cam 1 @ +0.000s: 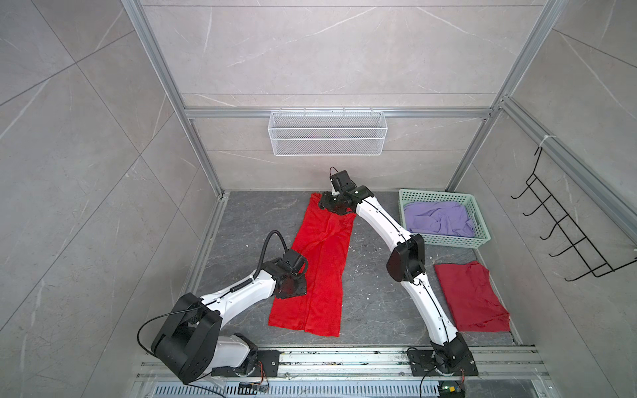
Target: Fold and stack the t-shirts
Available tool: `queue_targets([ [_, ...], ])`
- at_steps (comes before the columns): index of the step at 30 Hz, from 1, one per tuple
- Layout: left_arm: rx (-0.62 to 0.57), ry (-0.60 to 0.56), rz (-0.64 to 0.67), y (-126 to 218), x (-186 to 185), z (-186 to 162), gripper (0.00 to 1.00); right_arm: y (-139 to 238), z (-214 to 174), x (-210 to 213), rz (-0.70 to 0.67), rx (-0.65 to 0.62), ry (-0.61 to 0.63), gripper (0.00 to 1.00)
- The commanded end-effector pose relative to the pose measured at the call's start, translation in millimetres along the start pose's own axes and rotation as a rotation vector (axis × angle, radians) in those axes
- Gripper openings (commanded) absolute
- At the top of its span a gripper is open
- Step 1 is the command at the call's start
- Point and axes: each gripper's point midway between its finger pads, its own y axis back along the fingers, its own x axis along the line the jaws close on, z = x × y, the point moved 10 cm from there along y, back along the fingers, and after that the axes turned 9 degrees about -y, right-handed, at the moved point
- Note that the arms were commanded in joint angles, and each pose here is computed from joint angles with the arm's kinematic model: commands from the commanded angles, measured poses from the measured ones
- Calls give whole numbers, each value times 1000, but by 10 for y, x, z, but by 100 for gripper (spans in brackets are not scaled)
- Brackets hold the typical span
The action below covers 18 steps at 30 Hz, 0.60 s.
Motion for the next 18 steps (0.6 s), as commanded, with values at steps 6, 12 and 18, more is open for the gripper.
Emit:
queue_targets([
  [6,-50,38,23,143,32,-6,48,228,-52,-227,-52,-16,4,60],
  [12,-37,62,87,207,161,-153,48,142,-459,-484,-11,46,-65,60],
  [18,4,132,57,66,212,-301,48,143,-848,-562,-1,85,-96,60],
])
